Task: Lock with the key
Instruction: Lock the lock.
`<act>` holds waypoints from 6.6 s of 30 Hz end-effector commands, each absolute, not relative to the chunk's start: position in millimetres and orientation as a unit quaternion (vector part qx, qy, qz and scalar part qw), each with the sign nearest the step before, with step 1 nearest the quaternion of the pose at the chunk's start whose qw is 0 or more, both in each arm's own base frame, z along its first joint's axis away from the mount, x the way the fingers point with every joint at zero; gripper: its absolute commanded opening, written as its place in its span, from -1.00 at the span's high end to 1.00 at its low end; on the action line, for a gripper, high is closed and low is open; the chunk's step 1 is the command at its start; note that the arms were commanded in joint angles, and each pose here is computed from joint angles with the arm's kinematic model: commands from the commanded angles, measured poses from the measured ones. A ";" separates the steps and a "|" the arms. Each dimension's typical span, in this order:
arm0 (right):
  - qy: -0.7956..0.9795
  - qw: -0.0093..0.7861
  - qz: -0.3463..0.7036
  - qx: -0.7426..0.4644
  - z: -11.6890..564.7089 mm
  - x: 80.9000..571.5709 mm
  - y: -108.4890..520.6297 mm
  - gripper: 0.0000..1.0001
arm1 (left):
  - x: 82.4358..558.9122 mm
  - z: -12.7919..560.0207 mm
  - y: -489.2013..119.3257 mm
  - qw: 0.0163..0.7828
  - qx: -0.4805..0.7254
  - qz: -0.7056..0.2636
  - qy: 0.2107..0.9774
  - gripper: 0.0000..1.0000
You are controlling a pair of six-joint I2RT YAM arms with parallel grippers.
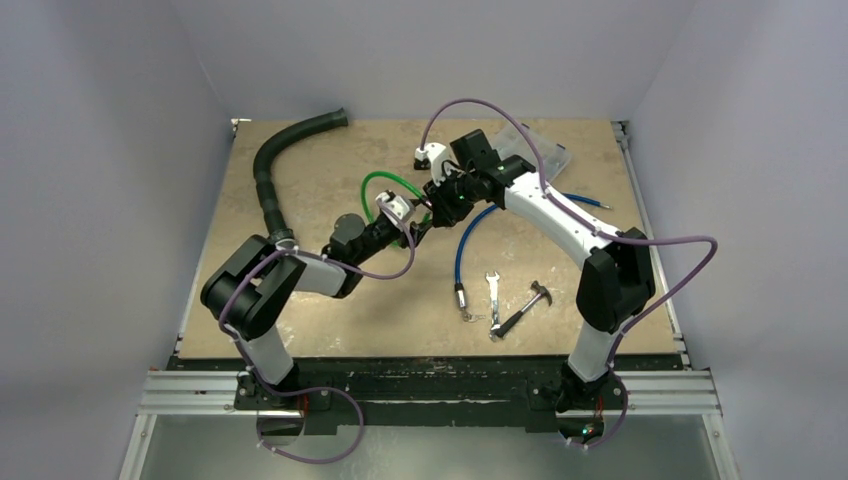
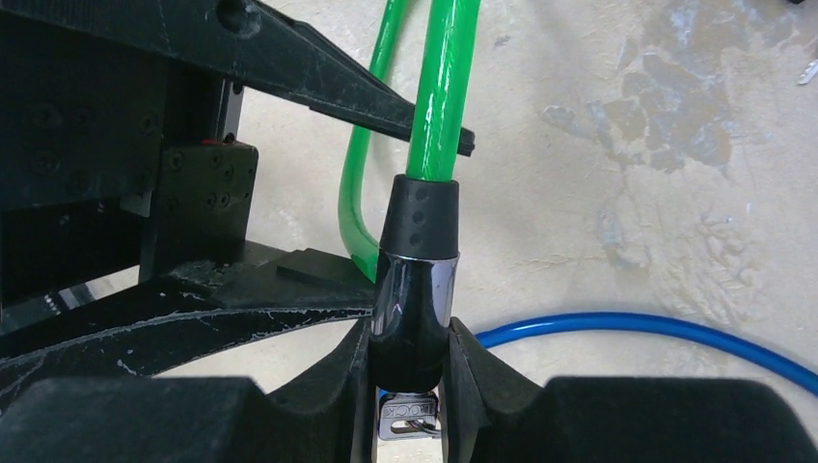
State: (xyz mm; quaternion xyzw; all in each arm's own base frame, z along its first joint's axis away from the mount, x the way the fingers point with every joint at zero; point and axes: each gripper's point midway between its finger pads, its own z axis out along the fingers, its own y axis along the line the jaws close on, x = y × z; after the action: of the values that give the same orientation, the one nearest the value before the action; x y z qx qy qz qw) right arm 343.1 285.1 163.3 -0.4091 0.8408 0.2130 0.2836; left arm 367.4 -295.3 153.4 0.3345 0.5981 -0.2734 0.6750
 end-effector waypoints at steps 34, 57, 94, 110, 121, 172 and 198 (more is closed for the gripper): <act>0.834 0.287 0.303 -0.362 168.8 345.7 300.7 1.00 | 369.0 209.3 -247.5 0.559 0.674 -0.223 0.427 -0.20; 0.836 0.259 0.366 -0.317 159.4 336.5 298.4 1.00 | 398.1 188.0 -254.7 0.555 0.739 -0.162 0.344 -0.13; 0.816 0.244 0.408 -0.329 169.0 326.5 307.2 0.64 | 378.7 170.2 -303.6 0.528 0.797 -0.156 0.250 0.97; 0.814 0.178 0.469 -0.292 185.1 311.4 255.8 -0.52 | 380.6 185.1 -300.3 0.561 0.784 -0.127 0.233 1.00; 0.797 0.144 0.536 -0.238 188.1 318.5 269.1 -0.49 | 374.8 196.4 -298.9 0.574 0.783 -0.114 0.212 1.00; 0.786 0.116 0.564 -0.227 175.7 319.8 264.1 0.68 | 378.8 202.3 -294.8 0.580 0.774 -0.116 0.226 1.00; 0.786 0.371 0.299 -0.394 188.9 350.6 252.3 1.00 | 402.6 179.6 -287.3 0.543 0.746 -0.197 0.331 1.00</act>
State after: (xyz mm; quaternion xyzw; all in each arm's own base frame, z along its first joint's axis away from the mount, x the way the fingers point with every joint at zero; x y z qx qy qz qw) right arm 342.9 261.4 170.0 -0.3608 0.8071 0.3539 0.3052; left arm 390.8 -289.6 158.9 0.7711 0.3199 -0.1774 0.5212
